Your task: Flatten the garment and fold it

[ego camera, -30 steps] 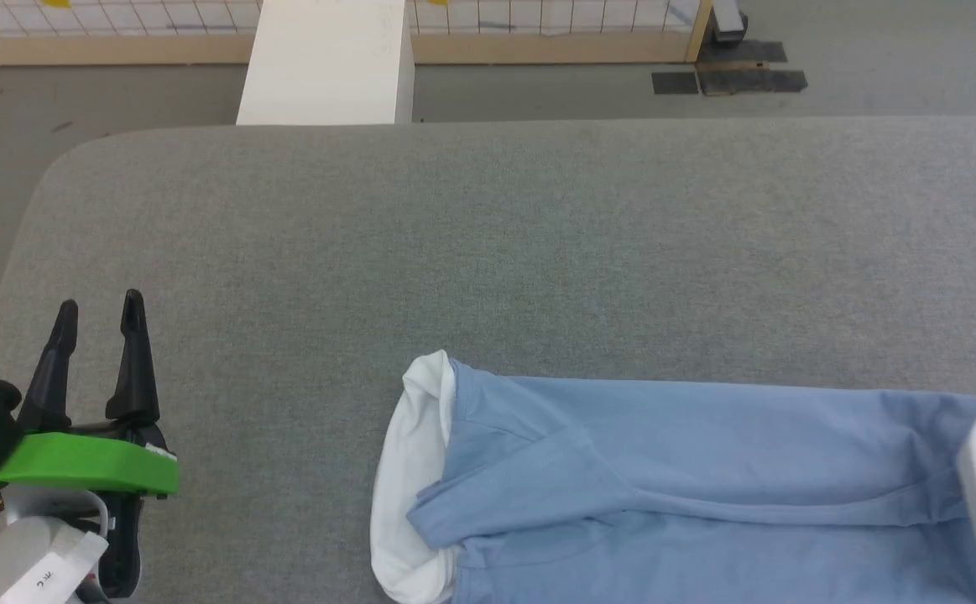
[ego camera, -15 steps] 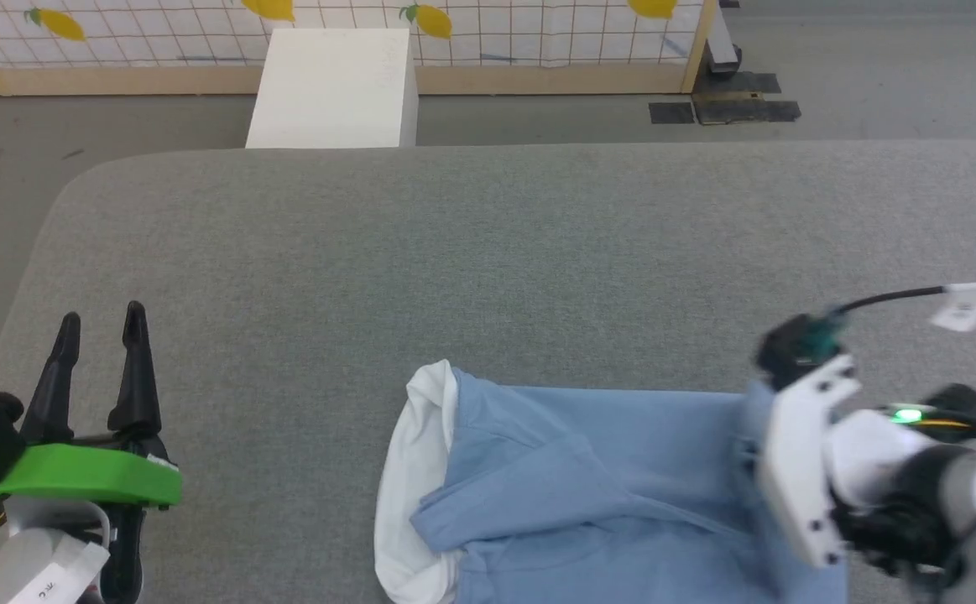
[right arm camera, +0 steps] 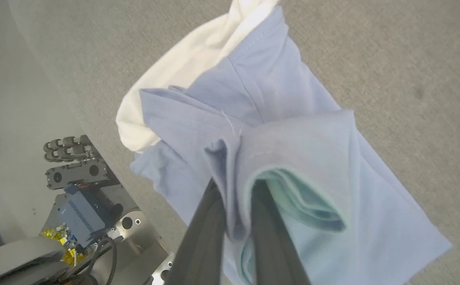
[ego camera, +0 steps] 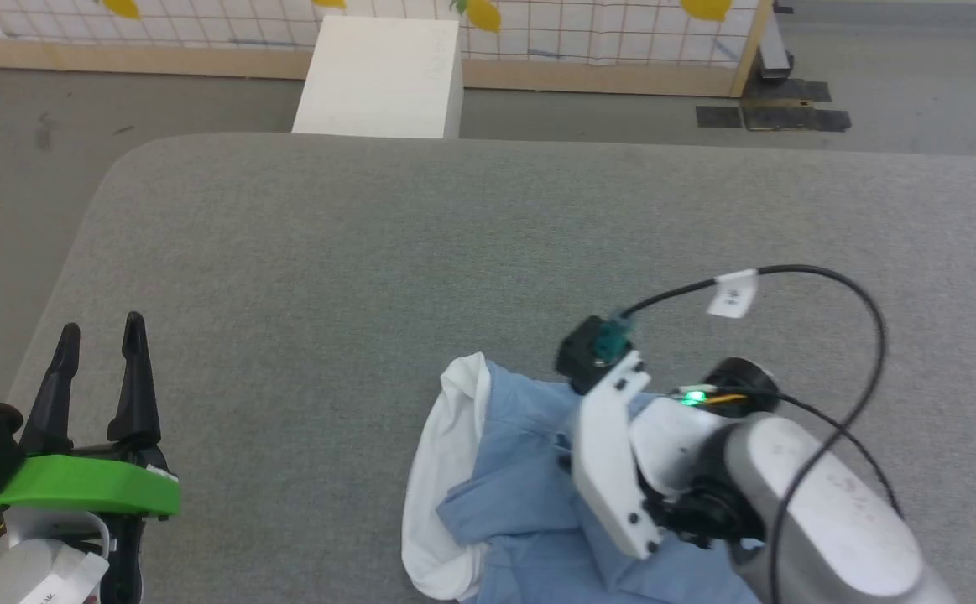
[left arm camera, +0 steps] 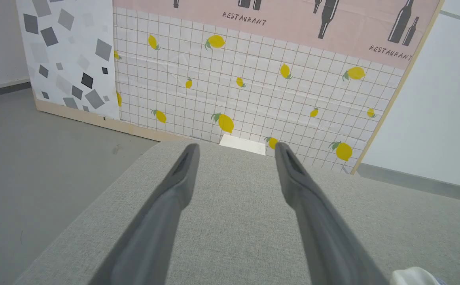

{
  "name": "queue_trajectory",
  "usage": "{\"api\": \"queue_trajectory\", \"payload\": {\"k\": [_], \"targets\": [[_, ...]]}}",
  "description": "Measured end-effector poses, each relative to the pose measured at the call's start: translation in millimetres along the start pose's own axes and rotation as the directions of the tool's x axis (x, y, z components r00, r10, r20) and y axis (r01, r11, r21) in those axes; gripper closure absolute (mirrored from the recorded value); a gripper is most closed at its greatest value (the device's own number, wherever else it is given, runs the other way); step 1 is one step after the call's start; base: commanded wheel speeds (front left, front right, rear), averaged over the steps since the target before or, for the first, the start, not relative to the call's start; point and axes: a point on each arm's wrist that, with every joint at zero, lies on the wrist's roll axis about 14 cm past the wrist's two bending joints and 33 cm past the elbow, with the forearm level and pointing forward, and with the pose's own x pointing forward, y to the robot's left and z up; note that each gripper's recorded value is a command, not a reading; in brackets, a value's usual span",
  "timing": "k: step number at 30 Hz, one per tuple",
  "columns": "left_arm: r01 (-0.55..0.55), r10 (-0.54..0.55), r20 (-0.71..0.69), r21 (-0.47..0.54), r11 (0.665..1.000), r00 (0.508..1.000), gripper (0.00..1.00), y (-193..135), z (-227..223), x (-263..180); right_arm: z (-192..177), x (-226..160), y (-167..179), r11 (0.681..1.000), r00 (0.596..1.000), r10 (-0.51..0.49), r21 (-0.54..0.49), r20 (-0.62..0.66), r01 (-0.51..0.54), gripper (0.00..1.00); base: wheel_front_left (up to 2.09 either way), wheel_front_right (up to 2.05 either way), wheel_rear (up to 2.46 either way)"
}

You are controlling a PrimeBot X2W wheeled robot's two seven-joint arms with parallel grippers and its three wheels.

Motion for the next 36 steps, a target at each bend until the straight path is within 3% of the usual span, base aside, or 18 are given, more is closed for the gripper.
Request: {"api": "queue_trajectory", "payload": {"k": [7, 15, 16, 17, 18, 28, 32, 36], "targets": [[-0.028, 0.028, -0.018, 0.004, 1.0, 0.999, 0.0, 9, -5, -4, 16, 29, 14, 0.998, 0.999, 0.045, -0.039, 0.014, -0.045, 1.0, 0.0, 0.0, 0.0], [-0.036, 0.037, -0.03, 0.005, 0.999, 0.999, 0.0, 12, -9, -5, -9, 53, 19, 0.997, 0.995, 0.071, -0.022, -0.069, -0.073, 1.0, 0.0, 0.0, 0.0], [-0.036, 0.036, -0.029, 0.004, 0.999, 0.999, 0.0, 12, -9, -5, -8, 53, 21, 0.997, 0.995, 0.081, -0.013, -0.061, -0.082, 0.78, 0.0, 0.0, 0.0], [-0.035, 0.035, -0.029, 0.004, 0.999, 0.999, 0.0, 11, -9, -5, -5, 53, 24, 0.996, 0.995, 0.094, -0.001, -0.043, -0.094, 0.09, 0.0, 0.0, 0.0], [-0.033, 0.033, -0.028, 0.003, 0.999, 0.999, 0.0, 11, -9, -4, -4, 53, 26, 0.995, 0.994, 0.102, 0.003, -0.035, -0.102, 0.0, 0.0, 0.0, 0.0], [-0.002, 0.002, -0.003, -0.007, 1.0, 1.0, 0.0, 0, -1, -3, 60, 15, 45, 0.986, 0.959, 0.164, -0.026, 0.229, -0.163, 0.0, 0.0, 0.0, 0.0], [0.018, -0.018, 0.009, -0.01, 1.0, 1.0, 0.0, -9, 3, -3, 94, -18, 33, 0.991, 0.902, 0.127, -0.028, 0.413, -0.127, 0.0, 0.0, 0.0, 0.0], [0.048, -0.048, 0.029, -0.016, 0.999, 0.998, 0.0, -22, 8, 0, 124, -65, 4, 0.999, 0.783, 0.034, -0.002, 0.62, -0.042, 0.0, 0.0, 0.0, 0.0]]}}
